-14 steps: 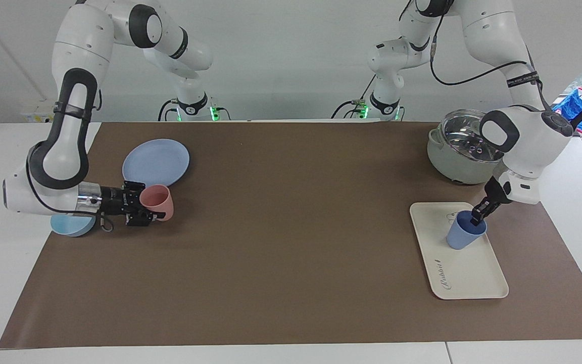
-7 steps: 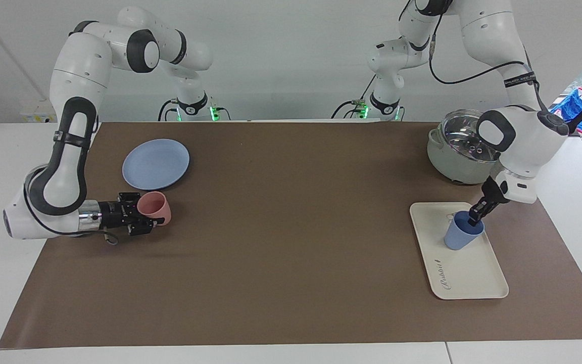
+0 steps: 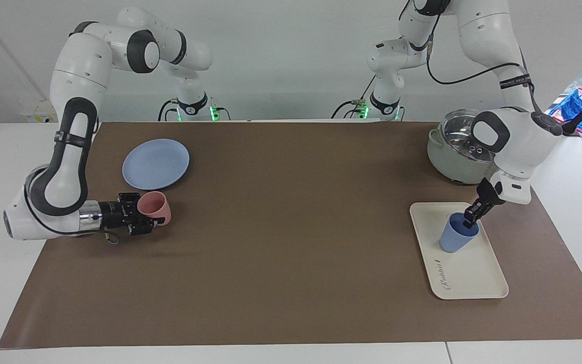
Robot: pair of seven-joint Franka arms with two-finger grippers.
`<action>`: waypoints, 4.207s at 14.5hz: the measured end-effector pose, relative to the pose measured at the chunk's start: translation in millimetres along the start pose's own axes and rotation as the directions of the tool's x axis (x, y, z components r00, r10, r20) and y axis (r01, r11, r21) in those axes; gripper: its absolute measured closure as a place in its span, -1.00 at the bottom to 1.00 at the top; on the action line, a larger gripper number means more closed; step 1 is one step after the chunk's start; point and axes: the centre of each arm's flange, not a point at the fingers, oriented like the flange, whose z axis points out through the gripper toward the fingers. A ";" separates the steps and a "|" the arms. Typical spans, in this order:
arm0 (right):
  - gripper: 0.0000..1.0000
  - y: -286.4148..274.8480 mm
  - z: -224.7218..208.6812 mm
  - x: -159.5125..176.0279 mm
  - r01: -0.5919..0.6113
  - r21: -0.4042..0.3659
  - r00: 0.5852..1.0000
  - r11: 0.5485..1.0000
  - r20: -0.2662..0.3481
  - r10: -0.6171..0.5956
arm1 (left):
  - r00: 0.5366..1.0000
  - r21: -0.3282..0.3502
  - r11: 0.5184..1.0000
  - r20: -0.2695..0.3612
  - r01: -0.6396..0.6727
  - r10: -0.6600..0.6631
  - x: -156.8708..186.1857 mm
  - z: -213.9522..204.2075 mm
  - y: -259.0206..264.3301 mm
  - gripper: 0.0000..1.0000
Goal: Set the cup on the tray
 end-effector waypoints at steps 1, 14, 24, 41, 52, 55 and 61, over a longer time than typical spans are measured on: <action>-0.89 -1.0 -0.3 0.3 0.003 0.003 1.000 1.000 -0.006 -0.003 | 1.000 0.000 1.000 0.000 0.000 0.000 0.0 0.0 0.0 0.90; -1.00 -11.4 -116.4 -56.2 0.332 -0.177 0.863 0.927 -0.340 -0.374 | 0.872 0.077 0.881 0.205 -0.467 0.445 -12.3 -164.5 68.4 -1.00; -1.00 5.6 -172.2 -263.6 0.446 -0.305 0.676 0.841 -0.500 -0.541 | 0.820 0.093 0.839 0.294 -0.537 0.492 -55.4 -255.7 98.0 -1.00; -1.00 48.9 -141.8 -340.5 0.447 -0.653 0.477 0.611 -0.404 -0.781 | 0.874 0.085 0.891 0.260 -0.445 0.412 -55.3 -254.8 87.3 -1.00; -1.00 46.0 -122.3 -327.9 0.439 -0.645 0.492 0.626 -0.410 -0.768 | 0.874 0.085 0.892 0.261 -0.443 0.409 -55.7 -254.0 87.2 -1.00; -1.00 47.3 -124.4 -331.4 0.453 -0.655 0.471 0.604 -0.400 -0.787 | 0.879 0.087 0.895 0.251 -0.437 0.405 -57.9 -260.2 87.3 -1.00; -1.00 46.7 -126.5 -335.1 0.463 -0.664 0.447 0.587 -0.396 -0.802 | 0.880 0.088 0.896 0.249 -0.436 0.404 -59.8 -262.0 86.8 -1.00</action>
